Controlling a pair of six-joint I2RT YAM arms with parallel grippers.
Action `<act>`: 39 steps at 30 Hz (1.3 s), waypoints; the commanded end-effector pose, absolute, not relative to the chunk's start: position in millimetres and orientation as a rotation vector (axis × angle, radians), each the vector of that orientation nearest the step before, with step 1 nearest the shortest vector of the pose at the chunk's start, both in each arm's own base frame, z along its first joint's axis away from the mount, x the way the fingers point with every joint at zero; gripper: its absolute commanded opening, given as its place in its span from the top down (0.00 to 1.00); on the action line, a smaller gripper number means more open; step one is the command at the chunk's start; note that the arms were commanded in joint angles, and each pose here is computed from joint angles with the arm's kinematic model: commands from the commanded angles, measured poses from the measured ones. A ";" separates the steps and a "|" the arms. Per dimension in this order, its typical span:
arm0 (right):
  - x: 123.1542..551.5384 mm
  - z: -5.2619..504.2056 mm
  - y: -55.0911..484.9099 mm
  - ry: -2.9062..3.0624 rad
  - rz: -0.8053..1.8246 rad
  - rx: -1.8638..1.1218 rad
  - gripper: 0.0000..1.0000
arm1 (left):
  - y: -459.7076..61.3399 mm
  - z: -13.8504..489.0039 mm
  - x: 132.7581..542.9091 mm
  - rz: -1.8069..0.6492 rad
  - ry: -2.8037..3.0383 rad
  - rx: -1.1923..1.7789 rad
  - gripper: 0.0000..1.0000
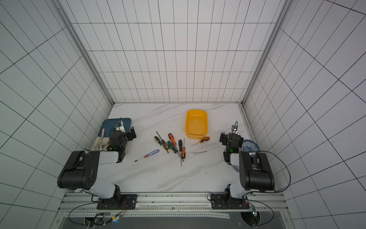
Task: Put the screwdriver on the desktop into the storage box
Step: Adjust the screwdriver at the center of the board.
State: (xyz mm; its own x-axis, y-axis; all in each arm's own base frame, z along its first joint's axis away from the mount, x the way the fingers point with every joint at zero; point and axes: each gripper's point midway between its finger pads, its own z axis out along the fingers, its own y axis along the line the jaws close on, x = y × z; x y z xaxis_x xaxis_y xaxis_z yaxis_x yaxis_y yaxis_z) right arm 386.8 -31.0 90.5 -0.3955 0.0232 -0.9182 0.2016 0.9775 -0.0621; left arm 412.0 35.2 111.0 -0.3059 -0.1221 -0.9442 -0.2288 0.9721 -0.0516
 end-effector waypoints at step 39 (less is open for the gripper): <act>292.9 141.0 142.1 2.546 0.527 0.213 0.17 | -176.5 184.2 301.4 -0.824 2.299 -0.279 0.26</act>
